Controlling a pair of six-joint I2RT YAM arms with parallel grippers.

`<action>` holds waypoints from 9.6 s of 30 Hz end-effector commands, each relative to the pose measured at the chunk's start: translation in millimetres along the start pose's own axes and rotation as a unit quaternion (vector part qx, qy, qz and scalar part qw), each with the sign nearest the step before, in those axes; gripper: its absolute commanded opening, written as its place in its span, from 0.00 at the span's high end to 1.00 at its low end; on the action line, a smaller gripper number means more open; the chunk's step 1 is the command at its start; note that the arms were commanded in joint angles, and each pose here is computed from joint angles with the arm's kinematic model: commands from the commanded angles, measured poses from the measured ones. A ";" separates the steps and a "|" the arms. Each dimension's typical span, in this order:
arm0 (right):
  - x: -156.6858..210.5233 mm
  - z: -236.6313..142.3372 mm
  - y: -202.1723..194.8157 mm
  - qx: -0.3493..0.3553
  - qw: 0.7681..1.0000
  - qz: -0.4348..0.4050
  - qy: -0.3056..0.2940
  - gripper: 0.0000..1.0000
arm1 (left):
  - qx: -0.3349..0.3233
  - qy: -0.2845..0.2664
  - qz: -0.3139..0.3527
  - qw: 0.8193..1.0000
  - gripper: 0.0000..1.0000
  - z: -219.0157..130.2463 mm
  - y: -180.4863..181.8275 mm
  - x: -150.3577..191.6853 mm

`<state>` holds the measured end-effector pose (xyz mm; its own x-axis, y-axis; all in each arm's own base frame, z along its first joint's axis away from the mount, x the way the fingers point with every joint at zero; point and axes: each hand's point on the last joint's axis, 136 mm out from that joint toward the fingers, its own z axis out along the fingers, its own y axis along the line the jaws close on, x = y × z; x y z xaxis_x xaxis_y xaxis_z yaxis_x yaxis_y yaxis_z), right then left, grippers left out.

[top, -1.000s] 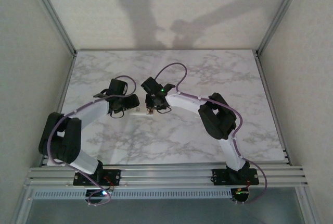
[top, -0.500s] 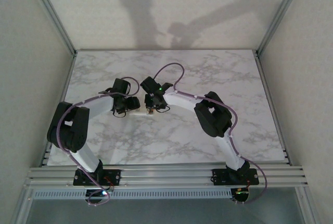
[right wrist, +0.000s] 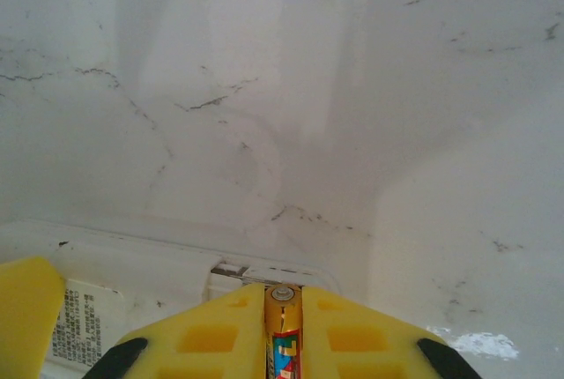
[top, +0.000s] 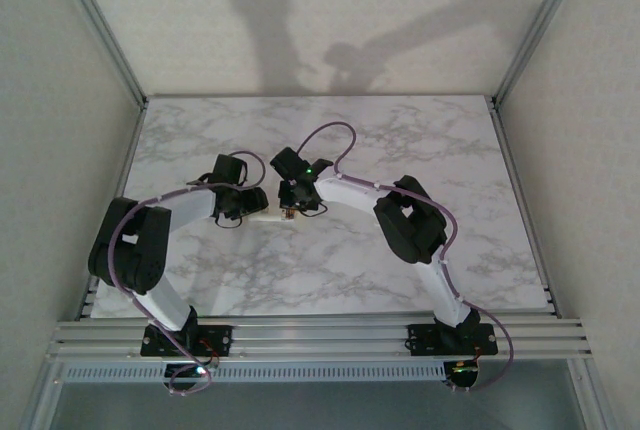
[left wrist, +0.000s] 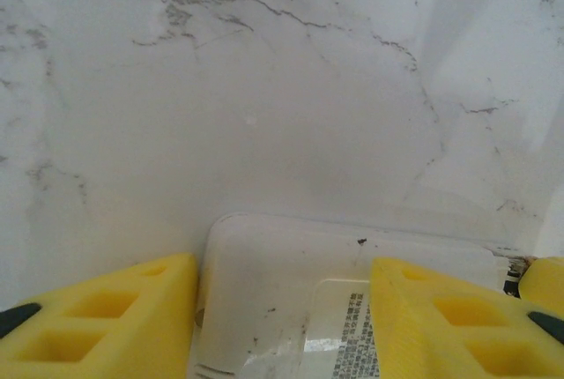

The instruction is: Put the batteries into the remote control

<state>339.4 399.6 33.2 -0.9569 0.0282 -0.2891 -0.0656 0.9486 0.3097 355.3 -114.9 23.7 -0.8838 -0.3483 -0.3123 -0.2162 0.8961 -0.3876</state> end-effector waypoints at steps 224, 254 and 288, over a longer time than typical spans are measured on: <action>-45.2 -299.9 -196.6 -0.097 0.973 0.114 -0.177 0.39 | -0.023 0.195 0.766 0.612 0.54 -11.3 -138.3 115.3; -37.0 -264.7 -129.1 -0.064 0.951 -0.235 -0.189 0.05 | 0.293 -0.212 0.546 0.756 0.01 -205.0 -241.0 22.4; 72.3 -29.0 -79.8 -0.005 0.825 -0.560 0.072 0.15 | 0.047 -0.161 -0.001 0.986 0.00 -102.6 9.1 -43.5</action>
<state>261.3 313.2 18.5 -0.3453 -0.8882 -0.3032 -0.9261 0.3748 -0.0432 350.5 -69.4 124.3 -0.7071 -0.4297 -0.5616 -0.1443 0.8652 -0.4802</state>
